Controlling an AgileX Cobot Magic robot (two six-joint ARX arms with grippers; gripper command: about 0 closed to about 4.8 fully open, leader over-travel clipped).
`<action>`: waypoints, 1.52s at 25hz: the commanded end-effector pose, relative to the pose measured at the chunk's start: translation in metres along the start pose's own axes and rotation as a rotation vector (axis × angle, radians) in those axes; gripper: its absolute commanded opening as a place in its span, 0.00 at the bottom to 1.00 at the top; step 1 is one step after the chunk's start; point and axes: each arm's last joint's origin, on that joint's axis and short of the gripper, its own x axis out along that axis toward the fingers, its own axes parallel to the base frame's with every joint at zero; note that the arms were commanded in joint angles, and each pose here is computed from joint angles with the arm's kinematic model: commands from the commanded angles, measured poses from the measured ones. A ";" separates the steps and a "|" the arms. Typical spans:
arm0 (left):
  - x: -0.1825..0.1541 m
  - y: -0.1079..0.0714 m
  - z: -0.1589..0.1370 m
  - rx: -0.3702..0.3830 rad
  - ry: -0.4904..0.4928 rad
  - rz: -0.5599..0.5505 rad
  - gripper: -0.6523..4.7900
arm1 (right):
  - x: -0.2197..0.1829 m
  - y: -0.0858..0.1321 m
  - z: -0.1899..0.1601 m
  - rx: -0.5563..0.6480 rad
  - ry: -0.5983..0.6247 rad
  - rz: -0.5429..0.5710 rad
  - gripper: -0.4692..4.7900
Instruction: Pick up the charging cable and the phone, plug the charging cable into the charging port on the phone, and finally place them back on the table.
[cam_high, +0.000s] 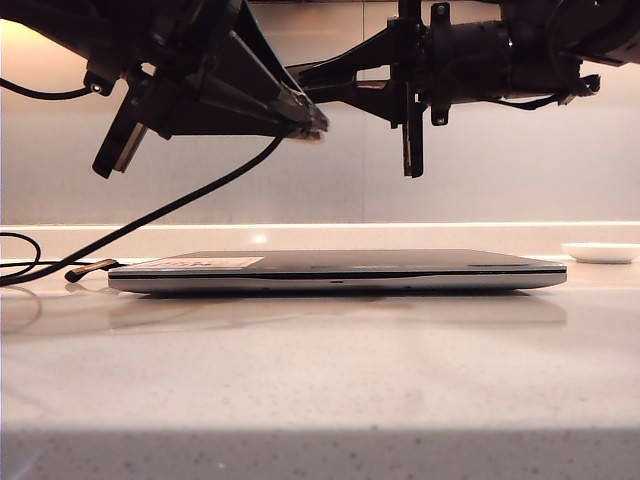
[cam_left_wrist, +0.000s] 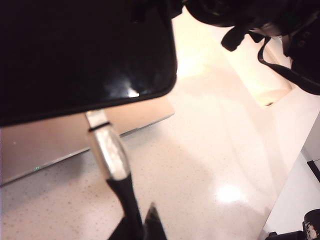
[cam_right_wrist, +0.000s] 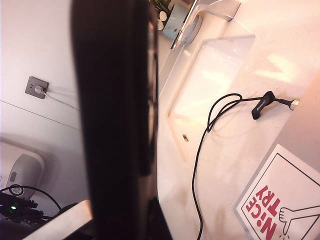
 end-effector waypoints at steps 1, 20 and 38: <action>-0.001 -0.002 0.003 0.005 -0.027 -0.012 0.11 | 0.001 0.004 0.002 -0.026 0.015 0.042 0.08; -0.001 -0.004 -0.003 0.022 0.024 0.000 0.11 | 0.002 0.004 0.007 0.000 -0.052 0.066 0.08; -0.001 -0.004 -0.003 0.032 0.024 0.000 0.11 | -0.005 0.000 0.007 -0.001 0.030 0.084 0.08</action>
